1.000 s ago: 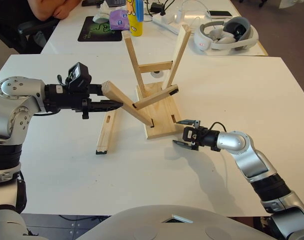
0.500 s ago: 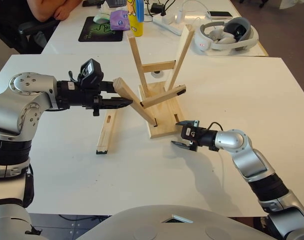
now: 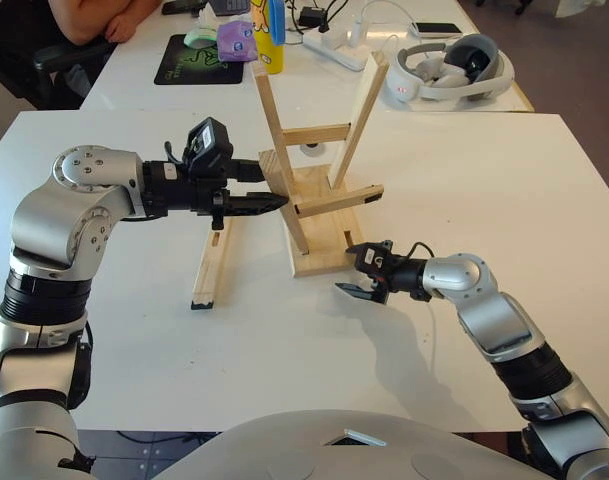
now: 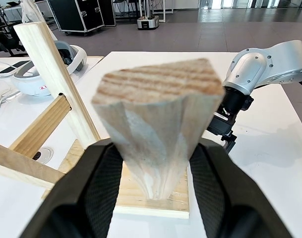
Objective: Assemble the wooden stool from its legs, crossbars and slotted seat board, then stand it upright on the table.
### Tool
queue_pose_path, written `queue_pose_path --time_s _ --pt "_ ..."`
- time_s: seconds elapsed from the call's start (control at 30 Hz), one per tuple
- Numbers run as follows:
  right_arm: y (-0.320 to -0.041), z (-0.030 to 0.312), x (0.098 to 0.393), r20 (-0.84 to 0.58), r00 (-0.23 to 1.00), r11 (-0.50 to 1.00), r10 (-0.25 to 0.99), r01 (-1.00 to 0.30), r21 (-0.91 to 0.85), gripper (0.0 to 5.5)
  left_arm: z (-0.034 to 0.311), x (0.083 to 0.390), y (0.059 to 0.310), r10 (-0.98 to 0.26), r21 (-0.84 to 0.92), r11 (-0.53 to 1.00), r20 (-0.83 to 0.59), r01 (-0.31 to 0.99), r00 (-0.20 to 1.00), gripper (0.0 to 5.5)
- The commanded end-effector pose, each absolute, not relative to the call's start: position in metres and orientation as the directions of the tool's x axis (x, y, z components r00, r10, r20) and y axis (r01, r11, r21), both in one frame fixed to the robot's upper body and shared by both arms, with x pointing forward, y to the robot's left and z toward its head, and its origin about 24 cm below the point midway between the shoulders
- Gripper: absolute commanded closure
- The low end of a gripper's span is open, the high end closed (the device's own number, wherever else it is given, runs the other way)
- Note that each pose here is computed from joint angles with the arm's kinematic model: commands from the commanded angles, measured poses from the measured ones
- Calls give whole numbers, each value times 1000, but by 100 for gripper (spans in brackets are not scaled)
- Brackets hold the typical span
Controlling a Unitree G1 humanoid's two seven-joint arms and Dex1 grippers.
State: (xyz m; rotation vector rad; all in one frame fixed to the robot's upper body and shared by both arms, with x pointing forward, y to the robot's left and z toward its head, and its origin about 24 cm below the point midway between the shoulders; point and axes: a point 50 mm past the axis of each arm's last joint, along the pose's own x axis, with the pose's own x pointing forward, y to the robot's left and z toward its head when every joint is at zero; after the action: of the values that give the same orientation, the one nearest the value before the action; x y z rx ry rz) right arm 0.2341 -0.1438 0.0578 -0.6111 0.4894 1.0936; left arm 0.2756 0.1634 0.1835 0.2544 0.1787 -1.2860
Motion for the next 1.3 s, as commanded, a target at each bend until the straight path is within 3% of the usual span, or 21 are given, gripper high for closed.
queue_pose_path --time_s 0.03,0.4,0.73,0.87,1.03,1.07,1.3 --pt "-143 27 211 -722 226 296 654 -955 -30 180 152 270 170 -887 15 299 -365 954 284 347" --pt "-139 27 209 -714 207 288 668 -958 -8 180 133 273 157 -881 25 240 -414 970 228 347" --pt "-141 25 212 -723 216 297 656 -955 -15 180 109 270 183 -844 -20 324 -459 946 279 347" --pt "-140 25 212 -721 208 282 661 -959 -19 180 110 273 180 -854 -18 321 -437 947 282 347" --pt "-140 33 223 -663 290 325 690 -943 -74 180 130 274 172 -909 -18 318 -289 948 299 347" --pt "-139 35 224 -650 303 331 697 -940 -83 180 134 274 172 -918 -27 320 -258 947 302 310" --pt "-140 40 234 -580 389 400 716 -909 -115 180 161 278 181 -925 -21 369 -111 929 364 219"
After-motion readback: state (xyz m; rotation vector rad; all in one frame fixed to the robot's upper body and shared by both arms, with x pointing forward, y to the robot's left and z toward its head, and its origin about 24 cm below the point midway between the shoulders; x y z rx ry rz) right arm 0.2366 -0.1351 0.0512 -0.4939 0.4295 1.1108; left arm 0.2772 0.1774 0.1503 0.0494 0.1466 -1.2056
